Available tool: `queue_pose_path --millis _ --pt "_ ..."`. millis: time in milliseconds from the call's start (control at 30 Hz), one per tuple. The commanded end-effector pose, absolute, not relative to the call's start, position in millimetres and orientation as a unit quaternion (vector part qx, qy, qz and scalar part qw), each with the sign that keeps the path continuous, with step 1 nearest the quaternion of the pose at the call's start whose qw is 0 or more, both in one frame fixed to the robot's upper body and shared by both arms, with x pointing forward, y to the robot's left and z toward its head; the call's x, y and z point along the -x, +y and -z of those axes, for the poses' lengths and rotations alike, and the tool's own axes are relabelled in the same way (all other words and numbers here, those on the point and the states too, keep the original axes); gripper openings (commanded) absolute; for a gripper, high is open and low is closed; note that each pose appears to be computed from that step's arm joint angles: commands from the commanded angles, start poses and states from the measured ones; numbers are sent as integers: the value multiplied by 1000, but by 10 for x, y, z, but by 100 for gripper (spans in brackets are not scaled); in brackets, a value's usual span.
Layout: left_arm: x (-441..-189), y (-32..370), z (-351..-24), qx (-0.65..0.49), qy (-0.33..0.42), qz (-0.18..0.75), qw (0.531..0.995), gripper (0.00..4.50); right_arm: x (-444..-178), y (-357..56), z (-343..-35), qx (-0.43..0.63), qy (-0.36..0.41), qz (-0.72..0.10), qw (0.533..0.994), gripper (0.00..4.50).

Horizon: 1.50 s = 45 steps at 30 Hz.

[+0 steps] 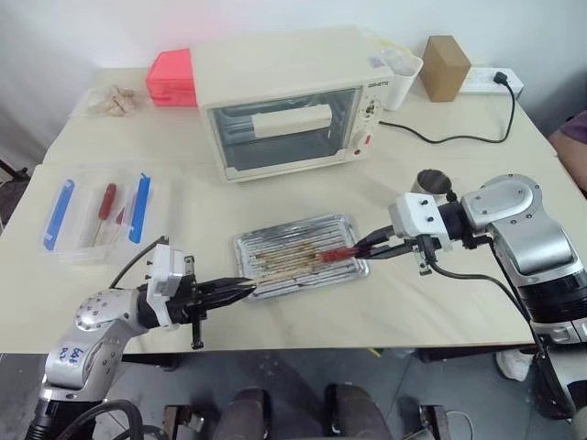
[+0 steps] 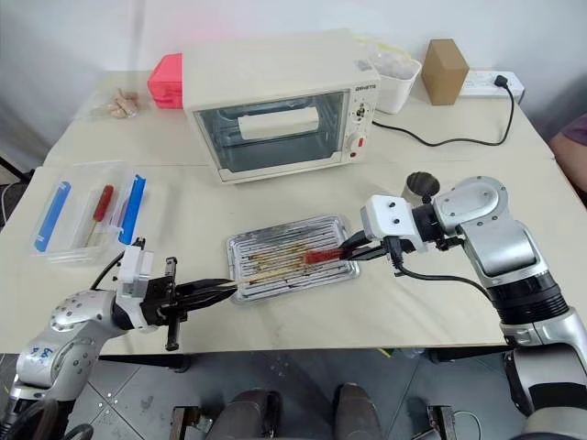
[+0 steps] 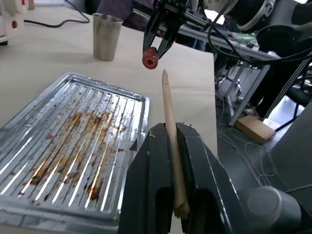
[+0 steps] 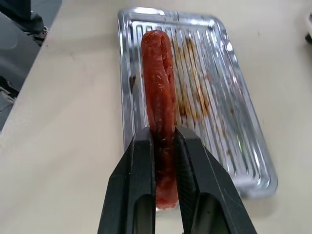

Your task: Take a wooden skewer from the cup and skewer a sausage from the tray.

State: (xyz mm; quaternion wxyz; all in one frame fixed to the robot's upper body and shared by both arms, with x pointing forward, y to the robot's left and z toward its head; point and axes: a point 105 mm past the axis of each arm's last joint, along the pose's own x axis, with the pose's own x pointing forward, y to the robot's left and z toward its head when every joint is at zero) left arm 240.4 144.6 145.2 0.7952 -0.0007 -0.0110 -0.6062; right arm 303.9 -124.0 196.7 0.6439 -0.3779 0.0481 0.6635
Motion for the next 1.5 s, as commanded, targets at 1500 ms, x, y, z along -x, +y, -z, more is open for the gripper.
queue_pose_path --millis 1500 --pt "-2493 1285 -1489 2 -25 616 787 0 -2950 -1205 -1923 375 60 -656 653 53"
